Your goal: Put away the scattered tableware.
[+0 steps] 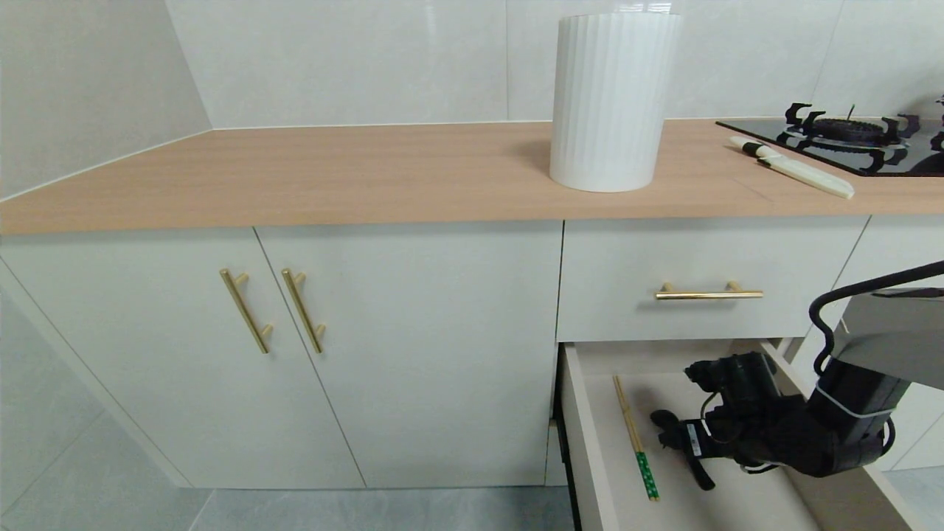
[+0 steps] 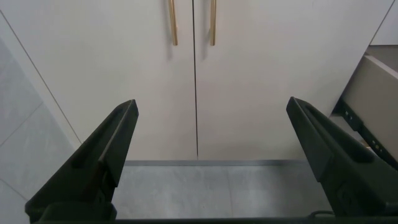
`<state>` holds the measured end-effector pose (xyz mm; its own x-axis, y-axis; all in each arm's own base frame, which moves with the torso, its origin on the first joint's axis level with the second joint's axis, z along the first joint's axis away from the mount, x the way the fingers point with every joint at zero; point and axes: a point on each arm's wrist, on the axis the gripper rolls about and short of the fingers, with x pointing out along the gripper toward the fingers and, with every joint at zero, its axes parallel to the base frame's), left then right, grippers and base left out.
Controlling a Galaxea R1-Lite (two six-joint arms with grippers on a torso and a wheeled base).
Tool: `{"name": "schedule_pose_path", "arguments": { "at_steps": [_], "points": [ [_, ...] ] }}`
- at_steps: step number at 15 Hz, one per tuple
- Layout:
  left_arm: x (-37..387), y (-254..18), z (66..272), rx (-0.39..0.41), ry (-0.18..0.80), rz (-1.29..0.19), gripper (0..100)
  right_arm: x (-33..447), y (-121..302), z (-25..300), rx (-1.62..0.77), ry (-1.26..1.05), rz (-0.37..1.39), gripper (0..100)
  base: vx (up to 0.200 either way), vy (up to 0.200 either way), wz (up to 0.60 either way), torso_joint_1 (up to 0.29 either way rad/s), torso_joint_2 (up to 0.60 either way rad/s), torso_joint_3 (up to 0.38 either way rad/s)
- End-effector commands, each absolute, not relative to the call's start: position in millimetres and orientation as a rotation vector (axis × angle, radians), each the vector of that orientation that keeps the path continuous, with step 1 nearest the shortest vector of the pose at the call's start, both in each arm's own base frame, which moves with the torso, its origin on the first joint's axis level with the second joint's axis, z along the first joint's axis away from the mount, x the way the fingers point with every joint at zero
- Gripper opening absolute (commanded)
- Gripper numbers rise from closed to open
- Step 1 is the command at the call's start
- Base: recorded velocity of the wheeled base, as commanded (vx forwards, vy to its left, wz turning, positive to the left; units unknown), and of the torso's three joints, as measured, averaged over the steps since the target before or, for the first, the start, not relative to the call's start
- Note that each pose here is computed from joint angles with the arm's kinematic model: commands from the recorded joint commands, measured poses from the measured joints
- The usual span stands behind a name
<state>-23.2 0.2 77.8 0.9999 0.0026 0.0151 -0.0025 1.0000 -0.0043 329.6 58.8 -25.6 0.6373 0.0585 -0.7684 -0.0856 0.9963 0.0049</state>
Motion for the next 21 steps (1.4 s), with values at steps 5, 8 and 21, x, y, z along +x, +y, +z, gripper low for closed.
{"name": "schedule_pose_path", "arguments": {
  "at_steps": [5, 8, 21],
  "points": [
    [-23, 0, 78, -0.005, -0.014, 0.003, 100, 276, 48, 111, 0.004, 0.510, 0.040, 100, 0.000, 0.000, 0.00, 0.000, 0.00, 0.000],
    [-23, 0, 78, -0.005, -0.014, 0.003, 100, 217, 46, 161, -0.005, 0.504, 0.075, 100, 0.000, 0.000, 0.00, 0.000, 0.00, 0.000],
    [-23, 0, 78, 0.000, -0.014, -0.005, 100, 71, 17, 119, -0.043, 0.686, 0.121, 100, -0.108, 0.000, 0.00, 0.000, 0.00, 0.003]
  ]
}}
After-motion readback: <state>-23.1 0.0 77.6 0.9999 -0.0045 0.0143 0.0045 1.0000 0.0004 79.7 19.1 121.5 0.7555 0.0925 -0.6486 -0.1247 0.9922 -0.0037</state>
